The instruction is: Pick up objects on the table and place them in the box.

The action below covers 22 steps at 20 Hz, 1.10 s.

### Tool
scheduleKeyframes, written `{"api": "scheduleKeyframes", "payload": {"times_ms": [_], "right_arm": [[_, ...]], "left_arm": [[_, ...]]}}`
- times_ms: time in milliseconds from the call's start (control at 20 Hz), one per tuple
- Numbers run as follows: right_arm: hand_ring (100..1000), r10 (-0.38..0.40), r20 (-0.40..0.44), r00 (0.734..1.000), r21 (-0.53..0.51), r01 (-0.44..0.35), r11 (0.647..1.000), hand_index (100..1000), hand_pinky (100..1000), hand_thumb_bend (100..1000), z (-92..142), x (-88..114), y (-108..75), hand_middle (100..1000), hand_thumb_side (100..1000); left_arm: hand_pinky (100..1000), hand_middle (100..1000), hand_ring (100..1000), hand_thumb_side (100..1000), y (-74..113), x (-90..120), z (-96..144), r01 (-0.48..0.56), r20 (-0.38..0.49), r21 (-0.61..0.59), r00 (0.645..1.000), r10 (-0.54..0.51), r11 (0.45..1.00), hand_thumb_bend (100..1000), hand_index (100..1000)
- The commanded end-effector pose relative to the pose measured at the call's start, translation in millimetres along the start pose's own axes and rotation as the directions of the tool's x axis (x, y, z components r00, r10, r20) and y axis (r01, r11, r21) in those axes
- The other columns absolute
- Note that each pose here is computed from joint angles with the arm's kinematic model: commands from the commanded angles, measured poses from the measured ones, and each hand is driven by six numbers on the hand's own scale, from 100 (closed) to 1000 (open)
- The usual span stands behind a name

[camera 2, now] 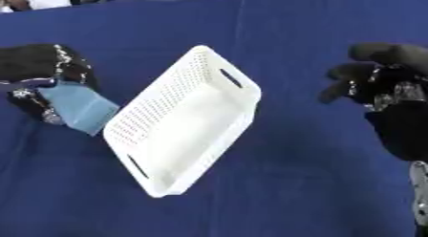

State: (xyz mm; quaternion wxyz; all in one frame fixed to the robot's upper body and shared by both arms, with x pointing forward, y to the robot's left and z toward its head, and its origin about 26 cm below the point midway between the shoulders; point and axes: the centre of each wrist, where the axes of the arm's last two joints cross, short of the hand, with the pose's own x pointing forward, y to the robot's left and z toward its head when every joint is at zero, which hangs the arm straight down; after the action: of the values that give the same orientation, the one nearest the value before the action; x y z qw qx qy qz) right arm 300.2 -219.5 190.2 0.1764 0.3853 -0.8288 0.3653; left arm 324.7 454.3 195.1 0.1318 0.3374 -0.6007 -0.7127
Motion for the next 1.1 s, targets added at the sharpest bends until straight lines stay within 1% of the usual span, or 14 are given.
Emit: {"api": "scheduleKeyframes", "payload": {"times_ms": [50, 150, 250, 400, 450, 500, 550, 600, 650, 800, 900, 950, 1050, 1100], "right_arm": [[879, 0.112, 0.056, 0.992, 0.118, -0.118, 0.986, 960, 773, 100, 4, 7, -3.0, 914, 876], [880, 0.124, 0.035, 0.992, 0.116, -0.127, 0.985, 964, 774, 100, 9, 8, -2.7, 914, 876], [879, 0.134, 0.022, 0.991, 0.116, -0.136, 0.984, 962, 773, 100, 12, 9, -2.3, 913, 877], [878, 0.138, 0.020, 0.990, 0.115, -0.140, 0.983, 960, 771, 100, 13, 9, -2.0, 912, 877], [877, 0.137, 0.021, 0.990, 0.115, -0.139, 0.984, 957, 769, 100, 13, 9, -2.0, 911, 876], [877, 0.135, 0.023, 0.991, 0.114, -0.137, 0.984, 957, 770, 100, 13, 9, -1.8, 911, 876], [876, 0.133, 0.024, 0.991, 0.113, -0.135, 0.984, 957, 769, 100, 13, 9, -1.7, 910, 876], [876, 0.131, 0.025, 0.991, 0.112, -0.133, 0.985, 957, 769, 100, 13, 9, -1.6, 910, 876], [876, 0.129, 0.026, 0.991, 0.112, -0.131, 0.985, 956, 768, 100, 12, 8, -1.5, 910, 876], [876, 0.124, 0.032, 0.992, 0.111, -0.127, 0.986, 956, 768, 100, 11, 8, -1.3, 909, 876], [877, 0.123, 0.032, 0.992, 0.112, -0.125, 0.986, 957, 768, 100, 11, 8, -1.1, 910, 876], [877, 0.122, 0.031, 0.992, 0.113, -0.125, 0.986, 958, 768, 100, 11, 8, -0.9, 910, 876], [878, 0.122, 0.029, 0.992, 0.113, -0.125, 0.986, 959, 768, 100, 11, 7, -0.4, 911, 876], [878, 0.122, 0.028, 0.992, 0.112, -0.124, 0.986, 960, 769, 100, 11, 7, 0.0, 911, 876]], "left_arm": [[100, 139, 100, 100, 40.0, -17, 28, 0.149, -0.081, -0.057, 0.985, -0.153, 0.987, 517, 290], [100, 155, 100, 100, 54.4, -22, 36, 0.214, -0.109, -0.078, 0.969, -0.221, 0.974, 572, 301], [100, 157, 102, 100, 66.0, -26, 39, 0.265, -0.117, -0.077, 0.955, -0.272, 0.961, 577, 304], [100, 158, 104, 100, 76.0, -29, 35, 0.295, -0.108, -0.043, 0.948, -0.298, 0.954, 572, 306], [100, 153, 100, 100, 76.0, -30, 34, 0.287, -0.106, -0.024, 0.952, -0.288, 0.958, 528, 308], [100, 154, 100, 100, 74.2, -30, 30, 0.263, -0.107, 0.008, 0.959, -0.261, 0.965, 538, 308], [100, 145, 100, 100, 72.2, -31, 27, 0.237, -0.107, 0.038, 0.967, -0.232, 0.971, 494, 308], [100, 146, 100, 100, 68.4, -30, 21, 0.197, -0.105, 0.078, 0.976, -0.189, 0.977, 501, 307], [100, 162, 100, 100, 65.9, -28, 15, 0.160, -0.104, 0.109, 0.983, -0.149, 0.981, 443, 323], [100, 251, 182, 100, 59.7, -15, -12, 0.019, -0.087, 0.198, 0.996, -0.002, 0.980, 352, 410], [100, 323, 229, 103, 60.3, -4, -30, -0.080, -0.077, 0.230, 0.992, 0.101, 0.970, 346, 475], [100, 340, 237, 287, 63.0, 1, -39, -0.126, -0.071, 0.242, 0.986, 0.148, 0.962, 363, 499], [100, 344, 233, 437, 69.5, 11, -58, -0.229, -0.051, 0.279, 0.966, 0.253, 0.932, 412, 519], [100, 341, 227, 482, 72.2, 15, -69, -0.286, -0.042, 0.303, 0.949, 0.313, 0.909, 435, 525]]}}
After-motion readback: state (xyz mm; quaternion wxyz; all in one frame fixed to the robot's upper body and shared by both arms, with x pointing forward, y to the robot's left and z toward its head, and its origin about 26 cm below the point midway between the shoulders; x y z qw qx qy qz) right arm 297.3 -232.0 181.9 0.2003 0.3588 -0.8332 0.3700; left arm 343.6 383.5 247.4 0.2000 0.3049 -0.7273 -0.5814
